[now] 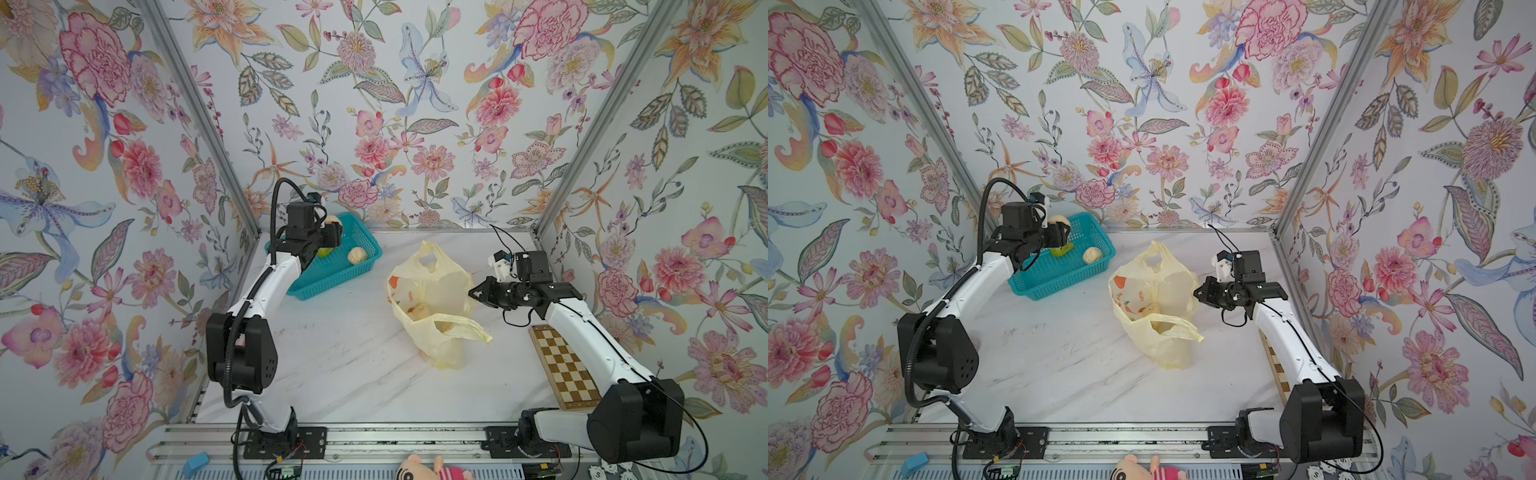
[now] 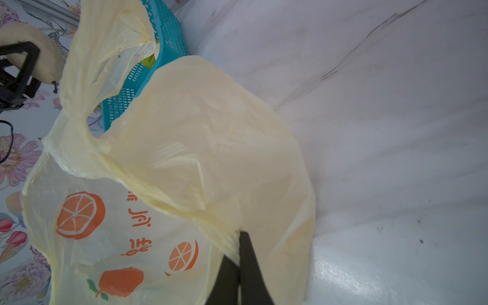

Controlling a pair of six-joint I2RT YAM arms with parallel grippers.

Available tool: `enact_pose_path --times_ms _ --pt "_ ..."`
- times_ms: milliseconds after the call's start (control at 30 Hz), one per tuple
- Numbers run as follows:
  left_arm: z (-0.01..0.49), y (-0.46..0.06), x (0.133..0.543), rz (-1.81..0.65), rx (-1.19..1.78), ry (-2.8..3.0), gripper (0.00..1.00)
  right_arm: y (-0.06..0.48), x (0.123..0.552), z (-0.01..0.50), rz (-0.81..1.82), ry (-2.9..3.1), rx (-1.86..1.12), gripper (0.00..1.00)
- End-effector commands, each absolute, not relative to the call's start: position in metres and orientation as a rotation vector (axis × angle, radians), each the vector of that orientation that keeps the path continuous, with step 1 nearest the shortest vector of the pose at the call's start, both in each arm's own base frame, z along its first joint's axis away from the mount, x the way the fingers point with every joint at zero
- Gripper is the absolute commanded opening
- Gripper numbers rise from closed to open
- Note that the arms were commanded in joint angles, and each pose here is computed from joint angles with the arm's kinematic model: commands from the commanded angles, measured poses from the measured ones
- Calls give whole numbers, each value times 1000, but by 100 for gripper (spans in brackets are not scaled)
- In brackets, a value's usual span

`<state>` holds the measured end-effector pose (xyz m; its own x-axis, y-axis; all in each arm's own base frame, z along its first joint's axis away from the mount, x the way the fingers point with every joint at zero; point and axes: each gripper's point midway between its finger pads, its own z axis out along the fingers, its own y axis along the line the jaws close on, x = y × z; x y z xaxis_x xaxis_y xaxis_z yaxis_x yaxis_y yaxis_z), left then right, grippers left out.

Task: Place the pears into plastic bags & tie knots
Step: Place the pear in the plastic bag.

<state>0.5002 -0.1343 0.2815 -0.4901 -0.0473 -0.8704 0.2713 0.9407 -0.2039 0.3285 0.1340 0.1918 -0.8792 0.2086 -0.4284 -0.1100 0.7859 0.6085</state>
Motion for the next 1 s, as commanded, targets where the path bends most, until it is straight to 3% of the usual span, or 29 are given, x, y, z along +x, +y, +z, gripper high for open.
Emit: enact_pose_path --times_ms 0,133,267,467,767,900,967 --pt "314 -201 460 -571 338 1951 51 136 332 211 885 2443 64 1" --pt "351 -268 404 -653 560 1816 49 137 331 214 884 2442 56 1" --pt "355 -323 357 -673 783 1739 49 137 329 214 879 2447 49 1" --pt "300 -385 322 -748 1024 1792 45 133 324 217 854 2453 31 1" --pt "224 -438 287 -810 1280 1894 46 112 321 209 800 2479 53 1" --pt "199 -455 280 -853 1339 1940 53 107 324 207 791 2481 67 2" --pt "190 -464 275 -876 1373 1950 63 105 324 207 790 2483 69 2"
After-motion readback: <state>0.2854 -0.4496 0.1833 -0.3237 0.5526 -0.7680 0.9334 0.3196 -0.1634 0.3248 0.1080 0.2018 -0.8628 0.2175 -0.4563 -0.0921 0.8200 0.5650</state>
